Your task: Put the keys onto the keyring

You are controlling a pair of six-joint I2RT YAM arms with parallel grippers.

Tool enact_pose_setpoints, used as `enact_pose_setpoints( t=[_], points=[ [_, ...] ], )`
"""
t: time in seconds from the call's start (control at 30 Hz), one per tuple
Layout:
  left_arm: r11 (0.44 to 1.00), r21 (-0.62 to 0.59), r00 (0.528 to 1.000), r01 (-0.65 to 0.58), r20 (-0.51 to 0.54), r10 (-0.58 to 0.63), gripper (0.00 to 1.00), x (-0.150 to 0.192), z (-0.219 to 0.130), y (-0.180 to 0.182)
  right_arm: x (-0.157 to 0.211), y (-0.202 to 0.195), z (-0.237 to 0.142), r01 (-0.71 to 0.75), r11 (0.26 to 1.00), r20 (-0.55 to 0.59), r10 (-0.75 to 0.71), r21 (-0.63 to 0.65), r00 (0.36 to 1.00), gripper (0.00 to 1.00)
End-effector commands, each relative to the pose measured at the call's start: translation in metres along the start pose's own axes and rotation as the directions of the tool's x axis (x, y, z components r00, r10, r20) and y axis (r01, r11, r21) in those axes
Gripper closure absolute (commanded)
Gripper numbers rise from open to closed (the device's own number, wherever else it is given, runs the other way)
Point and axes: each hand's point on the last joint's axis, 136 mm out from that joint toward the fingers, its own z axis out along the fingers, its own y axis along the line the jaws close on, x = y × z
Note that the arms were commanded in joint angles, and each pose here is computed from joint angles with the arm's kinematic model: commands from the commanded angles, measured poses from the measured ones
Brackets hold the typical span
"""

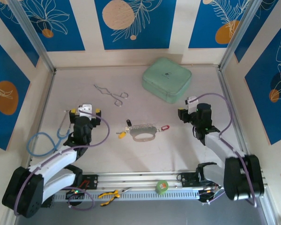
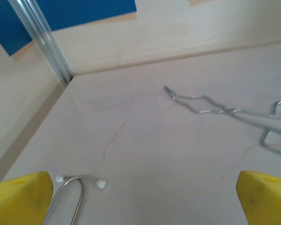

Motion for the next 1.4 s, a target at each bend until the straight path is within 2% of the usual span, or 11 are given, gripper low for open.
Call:
enact_pose_setpoints(
  t=[0.0,0.1,0.17,0.27,0.33,0.5,0.7,1.03,1.2,1.33,1.37],
  points=[
    [0.999,-0.036,0.997,0.009,0.077,-0.007,0.00,-0.005,0.007,0.008,-0.020,-0.009,0.012,-0.053,0.998,0.171,0.048,0.022,0.984,0.52],
    [0.999,-0.036,0.997,0.029,0.074,-0.026,0.00,0.005,0.015,0.011,-0.029,-0.008,0.017,-0.027,1.000,0.223,0.030,-0.016,0.974,0.52],
    [0.998,-0.020,0.995,0.060,0.077,-0.058,0.00,0.011,0.022,0.011,-0.020,-0.011,0.025,-0.050,0.998,0.198,0.057,-0.037,0.979,0.56],
    [0.999,0.010,0.995,0.043,0.093,-0.044,0.00,0.014,0.033,0.006,-0.011,-0.015,0.033,-0.055,0.998,0.257,0.061,-0.030,0.964,0.56],
    [0.999,0.036,0.994,-0.006,0.106,0.002,0.01,0.012,0.038,-0.001,-0.007,-0.016,0.035,-0.070,0.997,0.189,0.077,-0.043,0.979,0.56],
    [0.998,0.070,0.990,0.001,0.141,-0.011,0.01,0.031,0.056,-0.007,-0.009,-0.023,0.042,-0.107,0.993,0.166,0.114,-0.047,0.980,0.55],
    [0.999,0.040,0.999,0.033,-0.011,-0.032,0.00,0.039,0.078,-0.001,-0.007,-0.033,0.045,-0.160,0.987,0.133,0.162,-0.025,0.978,0.48],
    [0.999,0.042,0.999,0.033,-0.012,-0.033,0.00,0.039,0.080,0.000,-0.007,-0.034,0.045,-0.160,0.987,0.133,0.162,-0.025,0.978,0.46],
    [0.990,0.113,0.995,0.079,-0.075,-0.071,0.00,0.045,0.090,-0.001,-0.008,-0.034,0.046,-0.160,0.987,0.134,0.162,-0.023,0.978,0.45],
    [0.990,0.115,0.995,0.082,-0.069,-0.074,0.00,0.045,0.089,0.000,-0.008,-0.034,0.045,-0.161,0.987,0.135,0.163,-0.025,0.977,0.37],
    [0.990,0.114,0.995,0.081,-0.061,-0.075,0.00,0.043,0.088,0.000,-0.008,-0.034,0.045,-0.162,0.986,0.134,0.164,-0.025,0.977,0.13]
  ],
)
